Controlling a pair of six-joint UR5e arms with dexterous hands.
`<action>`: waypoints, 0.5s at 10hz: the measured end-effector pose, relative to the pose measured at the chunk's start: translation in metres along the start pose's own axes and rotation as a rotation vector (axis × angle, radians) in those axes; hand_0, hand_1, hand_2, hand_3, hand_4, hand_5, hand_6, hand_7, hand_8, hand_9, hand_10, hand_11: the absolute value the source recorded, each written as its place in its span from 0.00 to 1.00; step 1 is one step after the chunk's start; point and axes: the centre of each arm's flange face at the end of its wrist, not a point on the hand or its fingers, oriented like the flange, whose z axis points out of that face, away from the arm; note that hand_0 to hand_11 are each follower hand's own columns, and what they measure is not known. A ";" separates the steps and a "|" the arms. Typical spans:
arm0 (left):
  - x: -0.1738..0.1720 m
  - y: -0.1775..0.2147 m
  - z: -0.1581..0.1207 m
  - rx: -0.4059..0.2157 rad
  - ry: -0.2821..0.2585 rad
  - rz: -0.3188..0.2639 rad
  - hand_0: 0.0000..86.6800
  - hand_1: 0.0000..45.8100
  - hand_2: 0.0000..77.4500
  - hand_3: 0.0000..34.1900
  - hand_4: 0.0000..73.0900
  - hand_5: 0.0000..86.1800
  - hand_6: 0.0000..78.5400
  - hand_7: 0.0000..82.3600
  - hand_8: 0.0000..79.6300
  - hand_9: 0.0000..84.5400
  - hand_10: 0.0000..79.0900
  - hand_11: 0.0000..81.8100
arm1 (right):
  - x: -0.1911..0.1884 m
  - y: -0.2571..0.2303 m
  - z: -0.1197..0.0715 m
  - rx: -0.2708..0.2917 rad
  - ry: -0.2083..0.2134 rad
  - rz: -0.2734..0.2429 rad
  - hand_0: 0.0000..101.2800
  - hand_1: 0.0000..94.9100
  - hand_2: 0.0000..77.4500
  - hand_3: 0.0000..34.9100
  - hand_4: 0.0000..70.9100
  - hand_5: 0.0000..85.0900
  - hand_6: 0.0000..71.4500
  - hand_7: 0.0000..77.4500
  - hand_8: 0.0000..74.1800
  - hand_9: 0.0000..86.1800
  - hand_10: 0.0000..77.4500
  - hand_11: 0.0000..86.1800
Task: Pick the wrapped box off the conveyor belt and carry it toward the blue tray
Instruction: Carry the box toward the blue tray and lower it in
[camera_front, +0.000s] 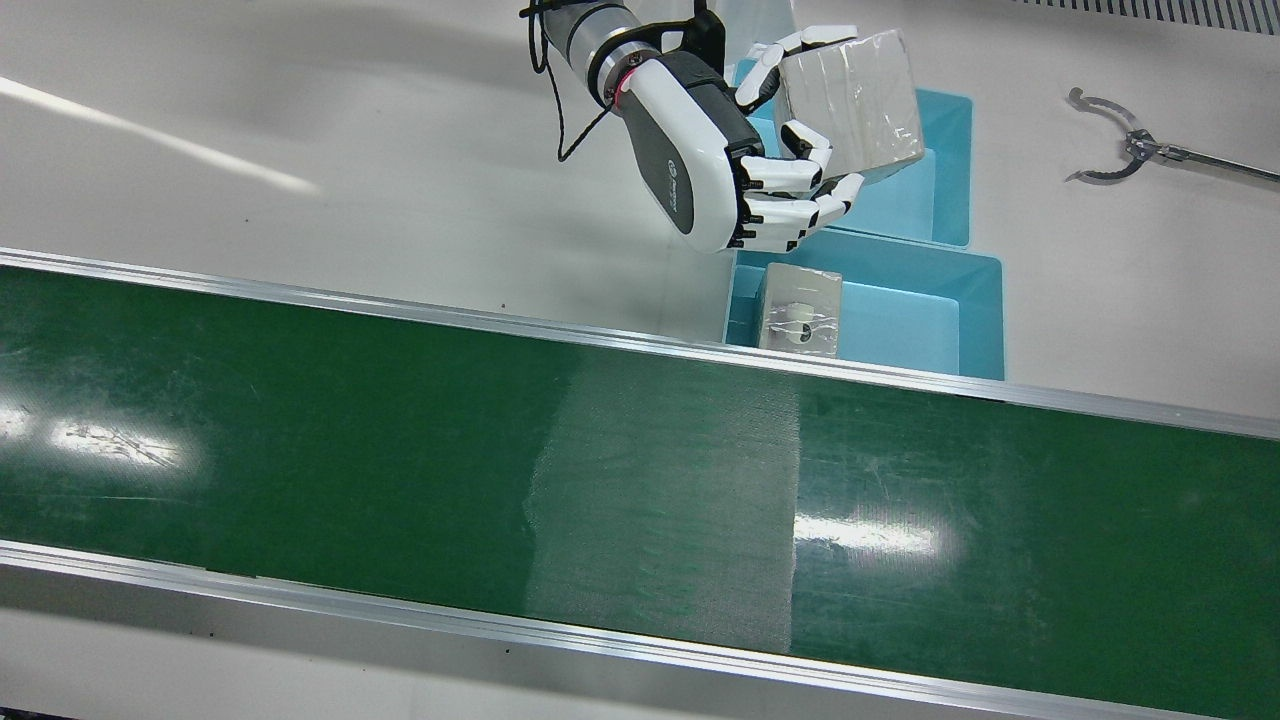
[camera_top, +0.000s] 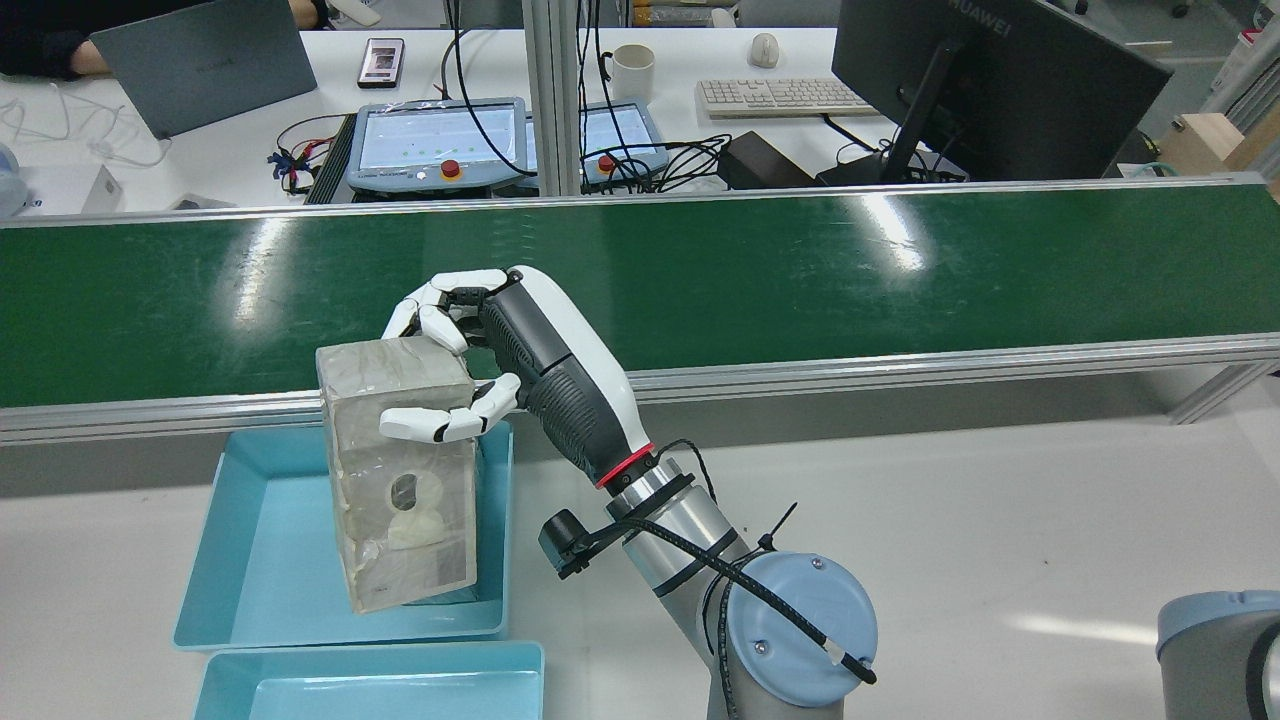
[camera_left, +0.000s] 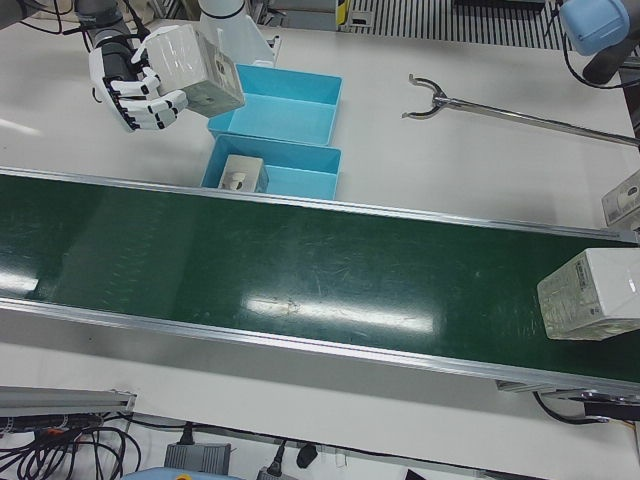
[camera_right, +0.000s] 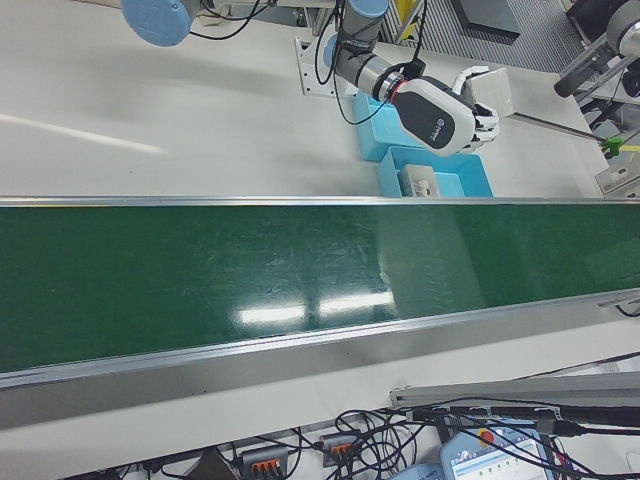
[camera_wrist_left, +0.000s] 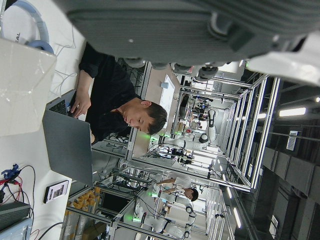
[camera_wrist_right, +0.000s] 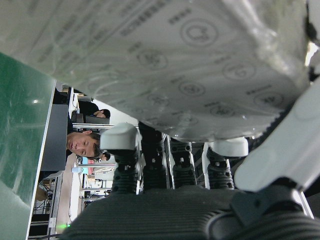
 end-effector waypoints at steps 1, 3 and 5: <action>0.000 0.000 0.000 0.000 0.000 0.000 0.00 0.00 0.01 0.00 0.00 0.01 0.00 0.01 0.00 0.00 0.01 0.00 | 0.006 0.004 -0.003 -0.002 0.008 0.009 0.47 0.01 0.44 0.00 0.82 0.83 0.63 0.46 0.91 0.46 0.71 0.82; 0.000 0.000 0.000 0.000 0.000 0.000 0.00 0.00 0.01 0.00 0.00 0.01 0.00 0.00 0.00 0.00 0.00 0.00 | 0.015 0.009 -0.008 -0.004 0.021 0.022 0.47 0.01 0.44 0.00 0.75 0.83 0.63 0.46 0.91 0.46 0.67 0.82; 0.000 0.000 0.000 0.000 0.000 0.000 0.00 0.00 0.01 0.00 0.00 0.01 0.00 0.00 0.00 0.00 0.01 0.00 | 0.019 0.012 -0.010 -0.006 0.026 0.029 0.47 0.01 0.44 0.00 0.33 0.83 0.63 0.46 0.74 0.58 0.46 0.64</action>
